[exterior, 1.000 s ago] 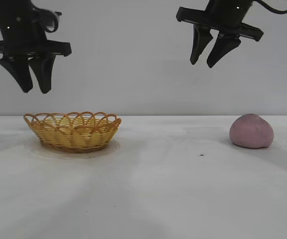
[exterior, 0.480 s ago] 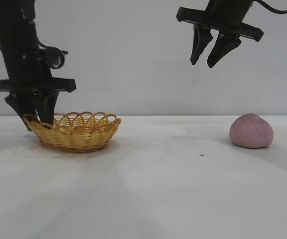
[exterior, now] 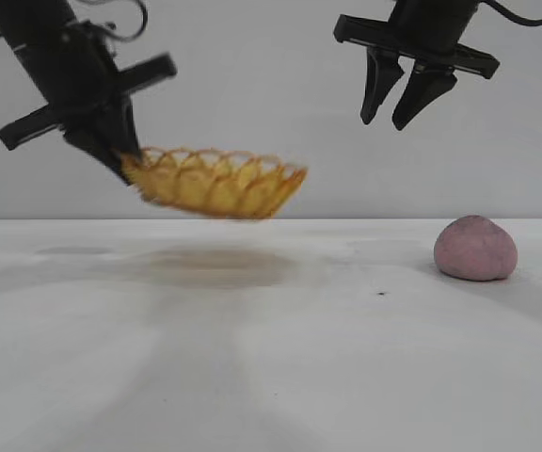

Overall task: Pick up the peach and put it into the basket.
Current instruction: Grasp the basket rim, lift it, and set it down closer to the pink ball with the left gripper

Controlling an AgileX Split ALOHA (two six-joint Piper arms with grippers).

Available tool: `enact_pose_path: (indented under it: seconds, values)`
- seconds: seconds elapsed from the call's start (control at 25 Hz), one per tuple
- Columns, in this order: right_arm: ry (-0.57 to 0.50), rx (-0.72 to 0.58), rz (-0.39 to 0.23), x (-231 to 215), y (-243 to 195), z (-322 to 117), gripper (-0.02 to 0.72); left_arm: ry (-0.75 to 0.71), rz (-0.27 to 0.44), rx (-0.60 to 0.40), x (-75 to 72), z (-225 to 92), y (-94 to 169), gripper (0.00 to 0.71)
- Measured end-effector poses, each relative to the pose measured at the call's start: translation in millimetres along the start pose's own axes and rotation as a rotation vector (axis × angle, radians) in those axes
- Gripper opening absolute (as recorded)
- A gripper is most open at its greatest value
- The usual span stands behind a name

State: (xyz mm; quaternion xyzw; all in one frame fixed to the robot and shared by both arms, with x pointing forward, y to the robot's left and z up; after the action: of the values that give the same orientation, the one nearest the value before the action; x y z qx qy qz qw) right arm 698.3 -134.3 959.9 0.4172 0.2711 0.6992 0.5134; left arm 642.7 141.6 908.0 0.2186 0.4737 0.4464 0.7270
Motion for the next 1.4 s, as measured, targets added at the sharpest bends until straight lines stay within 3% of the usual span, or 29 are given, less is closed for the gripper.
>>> enact_pose_path:
  seconds: [0.08, 0.24, 0.4, 0.44, 0.52, 0.76, 0.84, 0.96, 1.0, 1.2, 1.4]
  values:
    - [0.0, 0.002, 0.0, 0.0, 0.0, -0.3, 0.242, 0.051, -0.016, -0.003, -6.8, -32.3, -7.2, 0.0]
    - [0.0, 0.002, 0.0, 0.0, 0.0, -0.3, 0.242, 0.124, 0.065, 0.032, 3.1, -84.7, -18.7, 0.0]
    - [0.0, 0.002, 0.0, 0.0, 0.0, -0.3, 0.242, 0.136, 0.093, 0.038, 8.3, -94.3, -20.3, 0.0]
    - [0.0, 0.004, 0.0, 0.0, 0.0, -0.6, 0.242, 0.135, 0.095, 0.038, 8.8, -94.4, -20.6, 0.05]
    - [0.0, 0.008, -0.001, -0.1, 0.0, -1.2, 0.242, 0.134, 0.094, 0.041, 9.0, -95.1, -21.3, 0.05]
    - [0.0, 0.013, -0.001, -0.2, 0.0, -2.0, 0.242, 0.128, 0.078, 0.035, 5.0, -92.3, -16.9, 0.414]
    - [0.0, 0.013, -0.001, -0.2, 0.0, -2.0, 0.242, 0.121, 0.063, 0.022, 3.3, -87.0, -10.1, 0.472]
    - [0.0, 0.015, -0.001, -0.2, 0.0, -2.3, 0.242, 0.09, 0.053, -0.019, 4.6, -73.5, 6.4, 0.459]
    - [0.0, 0.015, -0.001, -0.2, 0.0, -2.3, 0.242, 0.082, 0.052, -0.036, 6.5, -68.0, 13.3, 0.501]
    - [0.0, 0.019, -0.002, -0.2, 0.0, -2.9, 0.242, -0.017, 0.059, -0.098, 24.9, -43.5, 58.0, 0.485]
    - [-0.001, 0.019, 0.0, -0.1, 0.0, -2.9, 0.242, -0.255, 0.241, 0.016, 69.1, -49.8, 78.7, 0.485]
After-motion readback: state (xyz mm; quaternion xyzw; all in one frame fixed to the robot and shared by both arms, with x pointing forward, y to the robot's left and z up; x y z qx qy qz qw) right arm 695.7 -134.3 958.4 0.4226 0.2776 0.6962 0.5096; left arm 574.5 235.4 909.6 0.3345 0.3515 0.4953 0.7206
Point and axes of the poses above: a point on each arm's last joint axis where the gripper is mounted, y pointing back along that axis away from the gripper, x along the wrist's bending axis when the last joint is at zero, z = x × y, the point moved 6 cm from there along -y, pointing out along that axis toward the gripper, and after that the axes turned 12 degrees about -y, right-handed, at the moved point
